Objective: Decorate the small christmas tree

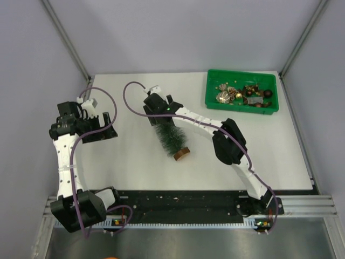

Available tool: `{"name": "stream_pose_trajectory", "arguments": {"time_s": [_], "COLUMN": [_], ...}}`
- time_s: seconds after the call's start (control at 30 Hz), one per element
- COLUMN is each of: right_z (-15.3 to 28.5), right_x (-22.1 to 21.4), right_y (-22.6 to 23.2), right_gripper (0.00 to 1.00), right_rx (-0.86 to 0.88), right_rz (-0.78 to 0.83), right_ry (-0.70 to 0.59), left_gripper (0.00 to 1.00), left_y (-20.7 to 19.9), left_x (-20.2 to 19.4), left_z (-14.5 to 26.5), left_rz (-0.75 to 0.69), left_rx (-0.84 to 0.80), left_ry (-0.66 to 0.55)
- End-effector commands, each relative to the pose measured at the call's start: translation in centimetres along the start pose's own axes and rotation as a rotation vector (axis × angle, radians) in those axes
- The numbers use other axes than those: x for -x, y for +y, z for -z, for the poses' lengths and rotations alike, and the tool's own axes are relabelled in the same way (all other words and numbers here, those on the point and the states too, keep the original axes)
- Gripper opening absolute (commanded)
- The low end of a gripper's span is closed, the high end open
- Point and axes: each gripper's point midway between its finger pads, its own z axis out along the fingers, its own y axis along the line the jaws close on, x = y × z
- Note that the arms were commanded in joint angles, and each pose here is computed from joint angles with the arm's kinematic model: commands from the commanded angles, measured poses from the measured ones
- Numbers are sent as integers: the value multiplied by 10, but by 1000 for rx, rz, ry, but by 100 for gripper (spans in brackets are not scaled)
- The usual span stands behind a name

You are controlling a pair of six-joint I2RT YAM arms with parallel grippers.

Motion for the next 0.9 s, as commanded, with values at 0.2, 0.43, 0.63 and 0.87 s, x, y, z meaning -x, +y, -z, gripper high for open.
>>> {"name": "stream_pose_trajectory", "arguments": {"time_s": [0.2, 0.43, 0.63, 0.87], "right_z": [5, 17, 63, 124], "right_x": [27, 44, 100, 125], "right_y": [2, 2, -4, -3], "right_gripper": [48, 0, 0, 0], "right_rx": [8, 22, 71, 133], "right_rz": [-29, -76, -154, -251], "right_ry": [-71, -107, -227, -405], "left_gripper": [99, 99, 99, 99], "left_y": [4, 8, 7, 4], "left_x": [4, 6, 7, 7], "left_z": [4, 5, 7, 11], "left_rz": [-19, -9, -3, -1], "left_rx": [24, 52, 51, 49], "left_ry": [-27, -38, -46, -60]}}
